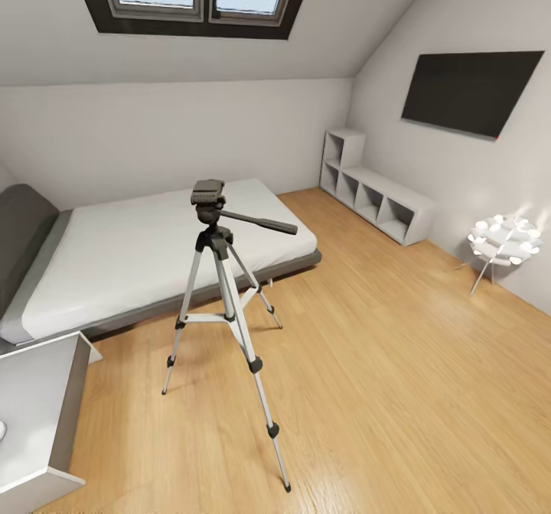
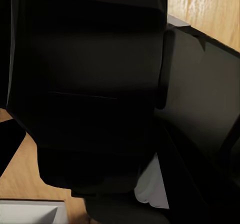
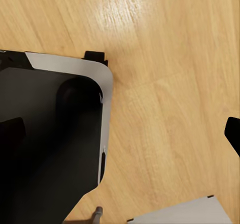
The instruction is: Attach the digital camera to the camera tripod in the bedroom.
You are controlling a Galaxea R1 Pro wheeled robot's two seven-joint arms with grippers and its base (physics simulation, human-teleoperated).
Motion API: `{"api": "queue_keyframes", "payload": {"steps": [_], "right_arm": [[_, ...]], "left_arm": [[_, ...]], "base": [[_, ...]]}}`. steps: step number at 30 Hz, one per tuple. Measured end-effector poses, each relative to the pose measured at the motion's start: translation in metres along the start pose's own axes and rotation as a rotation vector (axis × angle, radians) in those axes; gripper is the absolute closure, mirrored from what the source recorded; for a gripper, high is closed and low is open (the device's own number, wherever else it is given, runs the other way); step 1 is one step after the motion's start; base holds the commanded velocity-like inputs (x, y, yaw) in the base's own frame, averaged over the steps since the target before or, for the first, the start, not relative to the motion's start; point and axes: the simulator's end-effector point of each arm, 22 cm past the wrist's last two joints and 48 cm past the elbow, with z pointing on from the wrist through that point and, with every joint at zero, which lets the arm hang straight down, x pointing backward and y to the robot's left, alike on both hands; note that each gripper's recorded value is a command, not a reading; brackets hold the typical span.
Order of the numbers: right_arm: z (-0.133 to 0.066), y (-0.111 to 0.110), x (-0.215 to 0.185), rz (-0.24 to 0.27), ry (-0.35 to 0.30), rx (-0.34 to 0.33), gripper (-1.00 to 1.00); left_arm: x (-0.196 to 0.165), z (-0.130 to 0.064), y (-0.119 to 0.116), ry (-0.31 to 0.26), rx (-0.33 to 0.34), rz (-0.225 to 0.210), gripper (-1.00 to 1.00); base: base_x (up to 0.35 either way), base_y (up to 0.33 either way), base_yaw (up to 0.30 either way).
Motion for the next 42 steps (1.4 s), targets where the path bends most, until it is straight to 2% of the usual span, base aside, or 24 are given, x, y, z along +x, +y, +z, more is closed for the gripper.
{"api": "queue_keyframes", "payload": {"steps": [11, 42], "right_arm": [[0.002, 0.000, 0.007, -0.001, 0.016, 0.000, -1.00], [0.007, -0.001, 0.027, -0.005, 0.064, -0.002, -1.00]], "left_arm": [[0.005, 0.001, 0.003, 0.014, -0.006, 0.013, 1.00], [0.023, 0.004, 0.012, 0.058, -0.027, 0.014, 1.00]], "base": [[0.000, 0.000, 0.000], [0.000, 0.000, 0.000]]}}
